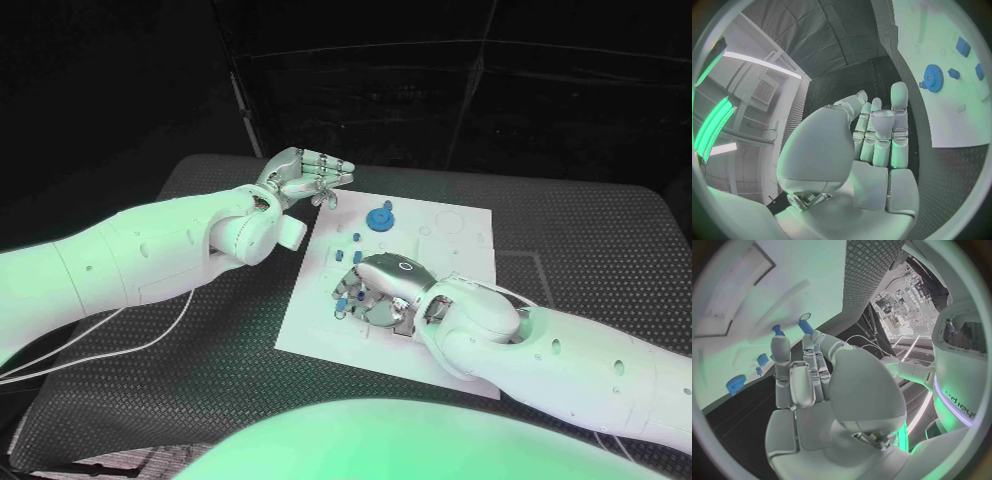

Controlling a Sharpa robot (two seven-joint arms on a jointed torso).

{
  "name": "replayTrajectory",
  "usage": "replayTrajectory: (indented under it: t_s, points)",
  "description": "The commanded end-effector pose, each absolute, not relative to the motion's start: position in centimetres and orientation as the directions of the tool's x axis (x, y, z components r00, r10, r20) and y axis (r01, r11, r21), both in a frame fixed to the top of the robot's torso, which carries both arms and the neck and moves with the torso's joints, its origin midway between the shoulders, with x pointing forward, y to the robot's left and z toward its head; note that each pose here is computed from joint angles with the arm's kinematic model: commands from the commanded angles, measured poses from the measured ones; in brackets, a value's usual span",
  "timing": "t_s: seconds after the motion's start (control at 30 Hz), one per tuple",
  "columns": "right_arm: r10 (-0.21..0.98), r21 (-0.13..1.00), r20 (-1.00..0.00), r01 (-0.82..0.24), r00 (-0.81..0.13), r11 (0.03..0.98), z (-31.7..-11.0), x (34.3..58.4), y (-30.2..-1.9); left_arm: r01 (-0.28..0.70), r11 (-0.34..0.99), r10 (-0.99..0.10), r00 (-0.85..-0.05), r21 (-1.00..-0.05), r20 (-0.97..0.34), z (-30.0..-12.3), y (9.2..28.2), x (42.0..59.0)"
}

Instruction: Assemble the parts on the task board

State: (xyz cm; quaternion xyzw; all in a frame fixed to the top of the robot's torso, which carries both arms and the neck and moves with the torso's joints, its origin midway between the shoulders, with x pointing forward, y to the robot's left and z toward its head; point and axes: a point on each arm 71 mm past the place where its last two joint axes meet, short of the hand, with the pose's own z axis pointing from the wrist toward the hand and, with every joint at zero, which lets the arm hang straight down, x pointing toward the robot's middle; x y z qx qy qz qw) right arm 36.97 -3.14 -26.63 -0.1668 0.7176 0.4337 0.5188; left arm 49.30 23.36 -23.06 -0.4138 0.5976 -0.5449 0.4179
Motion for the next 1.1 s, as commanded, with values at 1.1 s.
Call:
replayTrajectory:
  t_s: [1.1]
  points:
    - [0.237, 0.486, -0.871, -0.684, -0.43, 0.543, -26.26, 36.47, -3.04, -0.036, 0.056, -0.949, -0.313, -0.998, -0.042, -22.88, 23.34, 49.33]
